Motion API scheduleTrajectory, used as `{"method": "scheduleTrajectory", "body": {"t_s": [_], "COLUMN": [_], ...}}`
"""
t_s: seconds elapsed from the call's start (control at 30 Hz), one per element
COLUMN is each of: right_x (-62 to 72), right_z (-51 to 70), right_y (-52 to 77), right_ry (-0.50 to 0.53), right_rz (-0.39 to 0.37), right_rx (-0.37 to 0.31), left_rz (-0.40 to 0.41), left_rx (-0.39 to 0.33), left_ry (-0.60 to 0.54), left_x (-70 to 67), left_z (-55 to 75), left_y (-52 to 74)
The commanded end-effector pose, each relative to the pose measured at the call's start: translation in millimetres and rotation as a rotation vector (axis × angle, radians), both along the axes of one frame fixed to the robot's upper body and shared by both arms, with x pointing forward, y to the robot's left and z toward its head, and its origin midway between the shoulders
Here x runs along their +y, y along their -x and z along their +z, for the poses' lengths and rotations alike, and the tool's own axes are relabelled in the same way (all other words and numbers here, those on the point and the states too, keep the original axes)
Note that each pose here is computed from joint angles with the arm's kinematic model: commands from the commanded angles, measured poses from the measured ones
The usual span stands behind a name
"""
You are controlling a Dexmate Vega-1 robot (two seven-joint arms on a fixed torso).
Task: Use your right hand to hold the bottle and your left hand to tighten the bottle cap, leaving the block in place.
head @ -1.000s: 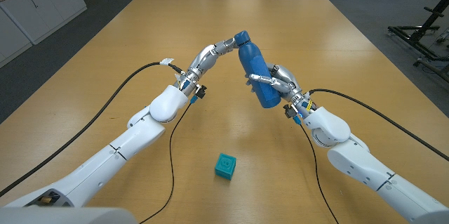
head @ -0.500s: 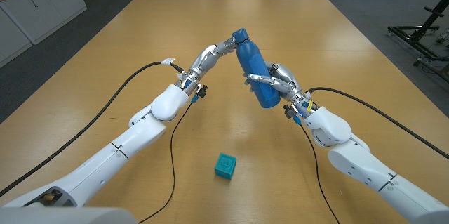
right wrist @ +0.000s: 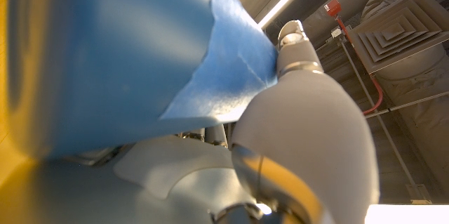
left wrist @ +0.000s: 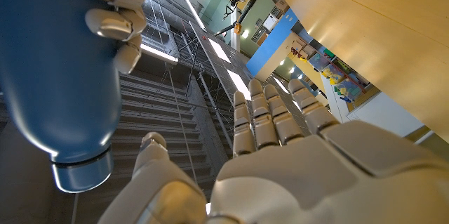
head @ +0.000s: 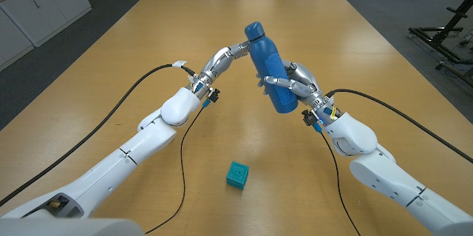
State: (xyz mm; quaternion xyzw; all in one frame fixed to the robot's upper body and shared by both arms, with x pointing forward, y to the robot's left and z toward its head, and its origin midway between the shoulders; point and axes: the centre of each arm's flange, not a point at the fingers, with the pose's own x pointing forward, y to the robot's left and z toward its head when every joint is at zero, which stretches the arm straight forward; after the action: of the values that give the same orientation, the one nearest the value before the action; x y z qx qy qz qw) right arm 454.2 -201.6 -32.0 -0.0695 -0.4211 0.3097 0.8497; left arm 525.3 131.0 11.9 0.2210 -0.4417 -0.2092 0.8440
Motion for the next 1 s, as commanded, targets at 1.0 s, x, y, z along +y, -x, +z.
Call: {"method": "scheduleTrajectory", "body": {"t_s": [1.0], "right_x": [-11.4], "right_z": [-11.6], "right_y": [-44.1], "right_ry": [-0.007], "right_rz": [-0.098], "right_rx": [0.11], "left_rz": [0.034], "left_rx": [-0.026], "left_ry": [0.053], "left_x": [23.8], "left_z": [-10.8], "left_y": [23.7]}}
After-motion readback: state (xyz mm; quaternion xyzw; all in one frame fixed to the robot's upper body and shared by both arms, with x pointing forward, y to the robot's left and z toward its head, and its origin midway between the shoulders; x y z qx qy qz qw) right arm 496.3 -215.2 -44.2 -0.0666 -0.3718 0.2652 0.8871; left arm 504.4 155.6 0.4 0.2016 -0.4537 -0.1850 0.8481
